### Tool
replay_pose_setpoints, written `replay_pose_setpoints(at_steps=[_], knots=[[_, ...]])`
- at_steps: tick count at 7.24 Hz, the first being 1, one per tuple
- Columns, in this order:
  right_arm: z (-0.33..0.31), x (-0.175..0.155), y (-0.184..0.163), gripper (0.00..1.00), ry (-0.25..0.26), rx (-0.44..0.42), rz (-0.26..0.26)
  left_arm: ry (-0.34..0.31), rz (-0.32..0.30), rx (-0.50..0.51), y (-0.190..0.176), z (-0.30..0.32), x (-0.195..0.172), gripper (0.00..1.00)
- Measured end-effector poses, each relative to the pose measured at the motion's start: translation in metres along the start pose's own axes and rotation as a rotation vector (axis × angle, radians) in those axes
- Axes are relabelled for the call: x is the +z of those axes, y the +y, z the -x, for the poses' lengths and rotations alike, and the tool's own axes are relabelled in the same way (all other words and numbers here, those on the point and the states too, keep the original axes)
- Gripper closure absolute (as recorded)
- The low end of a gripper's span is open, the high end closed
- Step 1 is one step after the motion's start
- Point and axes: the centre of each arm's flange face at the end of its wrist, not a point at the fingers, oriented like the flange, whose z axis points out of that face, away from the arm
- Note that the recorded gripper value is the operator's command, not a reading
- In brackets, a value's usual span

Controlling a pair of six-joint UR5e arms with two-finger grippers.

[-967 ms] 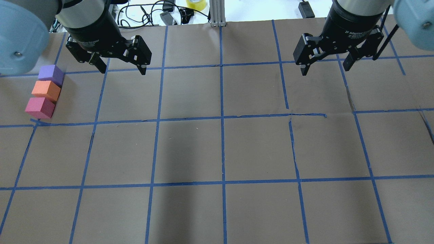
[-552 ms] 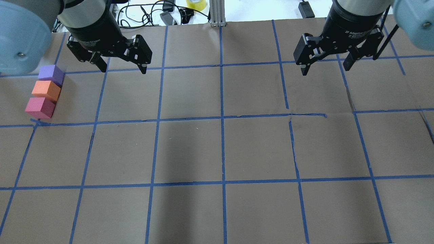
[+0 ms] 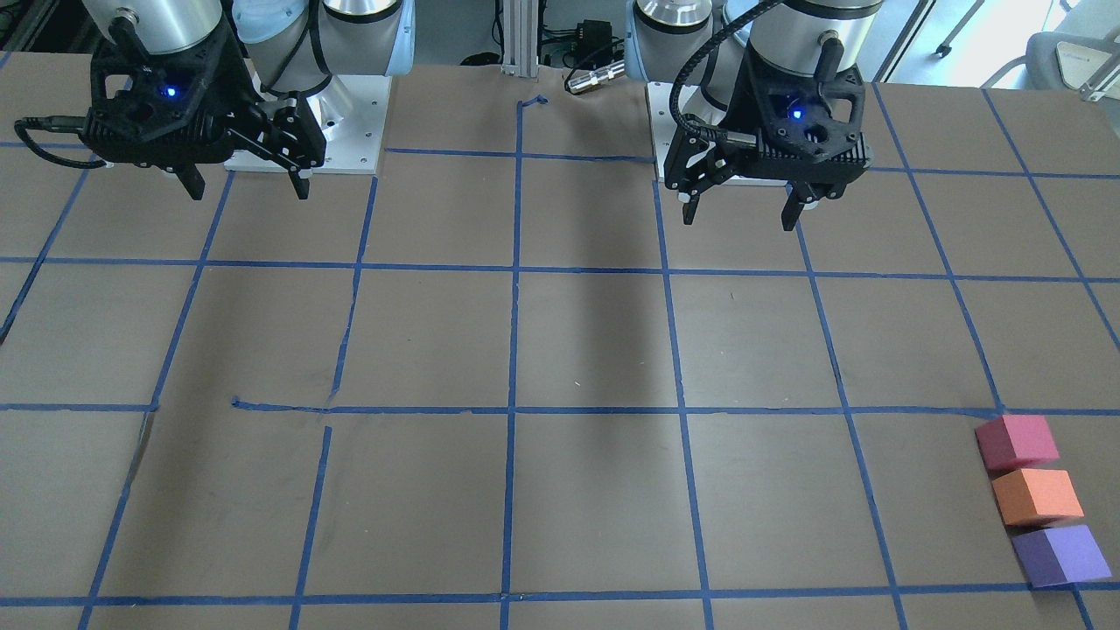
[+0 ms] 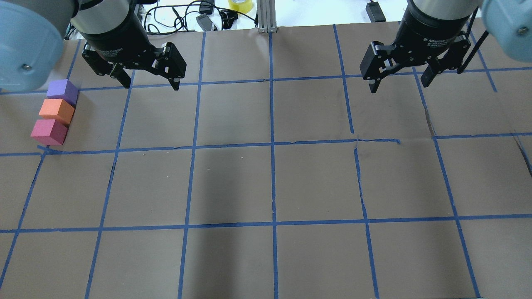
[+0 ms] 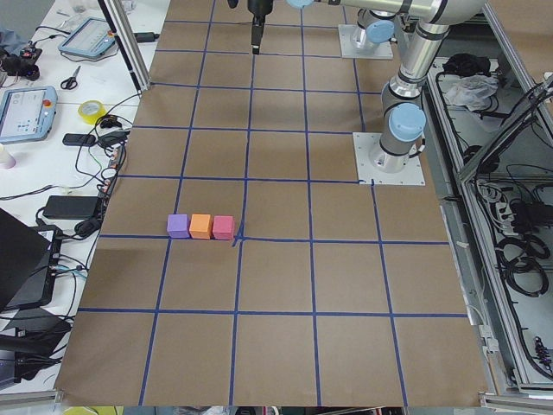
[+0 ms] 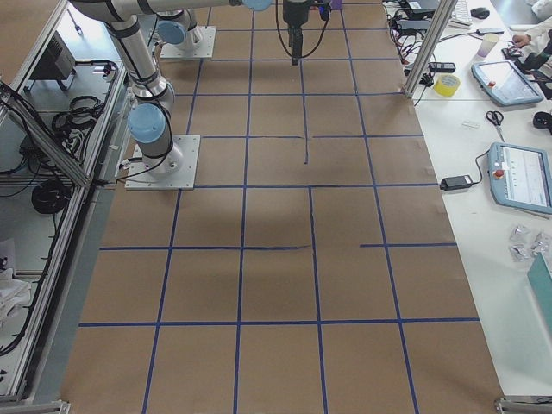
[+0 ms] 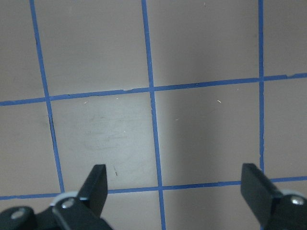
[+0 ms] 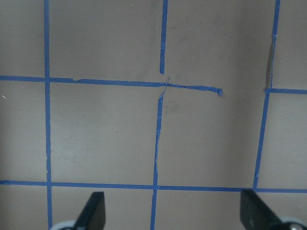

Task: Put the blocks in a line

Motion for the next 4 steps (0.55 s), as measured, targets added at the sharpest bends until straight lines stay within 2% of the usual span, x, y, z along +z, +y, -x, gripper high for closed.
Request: replay_pose_setpoints(at_steps=[4], knots=[[-0.0003,0.0,0.0,0.0,0.003,-0.004,0.0,0.002,0.003,-0.001,-0.0002,-0.0002,0.0012,0.0]])
